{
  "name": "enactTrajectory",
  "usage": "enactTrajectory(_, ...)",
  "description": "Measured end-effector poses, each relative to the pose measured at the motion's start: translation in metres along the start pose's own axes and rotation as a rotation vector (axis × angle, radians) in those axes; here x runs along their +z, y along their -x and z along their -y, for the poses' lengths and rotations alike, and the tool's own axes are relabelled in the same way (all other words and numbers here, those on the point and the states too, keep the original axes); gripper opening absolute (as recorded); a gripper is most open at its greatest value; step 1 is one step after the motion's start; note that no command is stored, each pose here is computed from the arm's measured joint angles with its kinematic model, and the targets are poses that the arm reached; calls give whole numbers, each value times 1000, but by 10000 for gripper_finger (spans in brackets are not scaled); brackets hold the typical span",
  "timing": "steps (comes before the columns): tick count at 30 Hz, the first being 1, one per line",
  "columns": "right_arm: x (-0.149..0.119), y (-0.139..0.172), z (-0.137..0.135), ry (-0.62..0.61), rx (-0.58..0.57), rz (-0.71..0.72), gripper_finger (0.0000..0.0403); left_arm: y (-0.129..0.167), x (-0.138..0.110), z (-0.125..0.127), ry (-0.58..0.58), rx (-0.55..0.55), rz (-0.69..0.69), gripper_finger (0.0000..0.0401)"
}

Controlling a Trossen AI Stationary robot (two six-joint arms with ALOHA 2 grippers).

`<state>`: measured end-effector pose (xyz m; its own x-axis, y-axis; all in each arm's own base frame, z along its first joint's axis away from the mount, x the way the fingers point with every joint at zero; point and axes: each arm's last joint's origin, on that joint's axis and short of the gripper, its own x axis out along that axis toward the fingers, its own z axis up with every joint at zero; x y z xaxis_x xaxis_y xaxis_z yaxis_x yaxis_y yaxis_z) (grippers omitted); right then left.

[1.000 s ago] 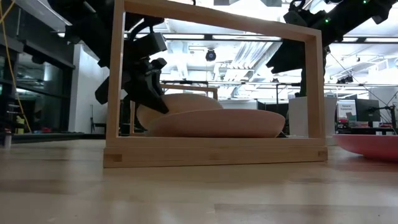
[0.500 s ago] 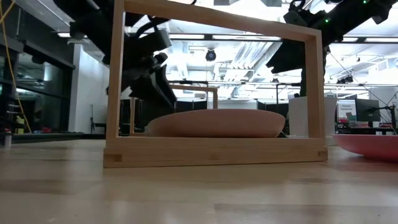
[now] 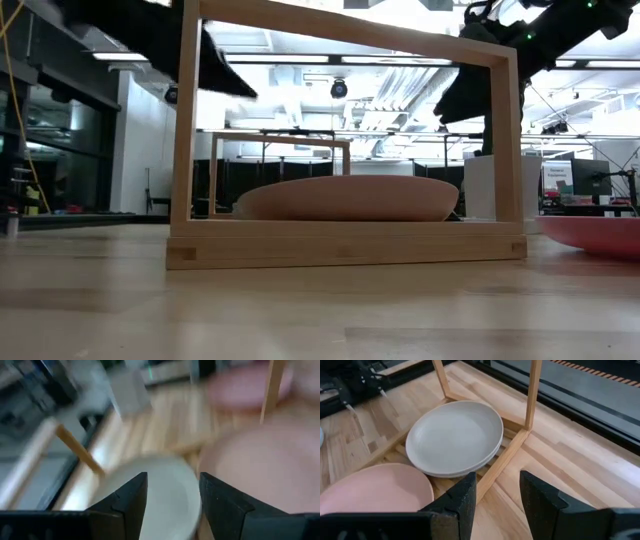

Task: Place and stack plates onto a shelf
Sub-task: Stack the top pink plate on top of the pink plate on the shelf

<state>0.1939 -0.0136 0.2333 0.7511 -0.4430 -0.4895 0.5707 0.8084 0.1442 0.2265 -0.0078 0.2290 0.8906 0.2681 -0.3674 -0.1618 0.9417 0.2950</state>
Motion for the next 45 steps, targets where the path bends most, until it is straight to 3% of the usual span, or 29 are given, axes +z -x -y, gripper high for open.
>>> enactTrajectory(4, 0, 0, 0, 0, 0, 0, 133, 26, -10, -7, 95, 18, 238, 170)
enactTrajectory(7, -1, 0, -1, -20, 28, -19, 133, 39, -14, -11, 120, 29, 306, 170)
enactTrajectory(12, -1, 11, -1, -144, 204, -360, 133, 50, -14, -15, 133, 36, 347, 170)
enactTrajectory(22, -49, 22, 7, -291, -108, -875, 133, 49, -18, -14, 118, 29, 305, 170)
enactTrajectory(35, -74, 7, 12, -196, -228, -898, 133, 49, -18, -14, 114, 28, 301, 170)
enactTrajectory(45, -81, -3, 9, -134, -208, -927, 133, 49, -18, -13, 115, 27, 300, 170)
